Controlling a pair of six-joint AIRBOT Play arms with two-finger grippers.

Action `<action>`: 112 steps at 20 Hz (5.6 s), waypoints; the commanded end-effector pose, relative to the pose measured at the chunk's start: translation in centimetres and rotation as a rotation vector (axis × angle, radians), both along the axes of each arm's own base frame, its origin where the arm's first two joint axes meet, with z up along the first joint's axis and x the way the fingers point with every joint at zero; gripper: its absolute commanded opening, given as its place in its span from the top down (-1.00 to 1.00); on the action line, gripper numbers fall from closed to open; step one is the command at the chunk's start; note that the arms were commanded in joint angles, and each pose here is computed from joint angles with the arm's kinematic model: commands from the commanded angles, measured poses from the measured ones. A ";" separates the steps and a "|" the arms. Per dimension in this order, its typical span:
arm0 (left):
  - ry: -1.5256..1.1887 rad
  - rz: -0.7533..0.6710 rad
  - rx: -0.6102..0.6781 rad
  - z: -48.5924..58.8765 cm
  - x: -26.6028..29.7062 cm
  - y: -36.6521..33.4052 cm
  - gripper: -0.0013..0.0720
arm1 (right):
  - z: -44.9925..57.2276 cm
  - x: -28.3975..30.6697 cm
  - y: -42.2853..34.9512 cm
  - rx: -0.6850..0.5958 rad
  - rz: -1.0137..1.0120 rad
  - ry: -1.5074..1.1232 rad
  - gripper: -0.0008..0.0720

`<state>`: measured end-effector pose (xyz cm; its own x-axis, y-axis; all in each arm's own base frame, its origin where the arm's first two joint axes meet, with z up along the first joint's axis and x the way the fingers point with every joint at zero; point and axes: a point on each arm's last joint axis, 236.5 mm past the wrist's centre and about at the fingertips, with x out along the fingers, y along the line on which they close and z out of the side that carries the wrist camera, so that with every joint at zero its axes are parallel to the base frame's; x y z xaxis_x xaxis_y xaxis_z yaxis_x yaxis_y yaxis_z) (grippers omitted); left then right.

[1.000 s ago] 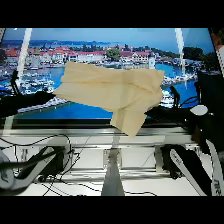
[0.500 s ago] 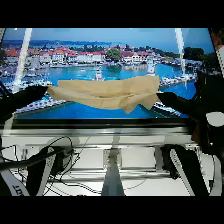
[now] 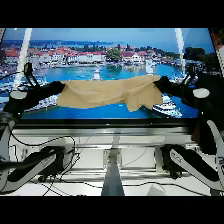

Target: Fold the clothes and pants, and hang the long-sleeved shirts on hangers.

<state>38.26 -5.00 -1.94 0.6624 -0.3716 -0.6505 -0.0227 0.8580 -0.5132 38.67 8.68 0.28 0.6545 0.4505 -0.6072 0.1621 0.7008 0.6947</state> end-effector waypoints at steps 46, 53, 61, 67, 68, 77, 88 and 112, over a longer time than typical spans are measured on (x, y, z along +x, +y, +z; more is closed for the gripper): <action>0.097 -0.640 -0.237 2.1 1.3 -13.3 0.94 | -3.1 0.6 14.7 -0.185 0.394 -0.049 0.94; -0.048 -0.675 -0.167 14.1 -2.0 -13.3 0.94 | -3.7 -1.3 24.4 -0.139 0.564 -0.047 0.94; -0.278 -0.648 -0.096 23.7 -6.8 -12.7 0.94 | -2.2 -3.3 35.8 -0.090 0.765 -0.097 0.94; -0.214 -0.641 -0.129 20.9 -4.4 -13.9 0.94 | 2.5 4.0 27.4 -0.349 0.735 -0.282 0.94; -0.192 -0.644 -0.140 19.7 -3.7 -14.7 0.94 | 3.4 5.3 24.7 -0.393 0.711 -0.290 0.94; -0.104 -0.622 -0.397 9.0 -1.3 -35.4 0.48 | 9.2 10.0 7.5 -0.425 0.439 -0.232 0.94; -0.287 -0.614 -0.270 11.1 2.3 -31.4 -0.95 | 1.0 8.1 -4.5 -0.455 0.409 0.102 0.95; 0.056 -0.753 0.344 2.7 -0.4 -15.3 0.94 | -12.3 -2.0 15.9 0.017 0.847 0.365 0.01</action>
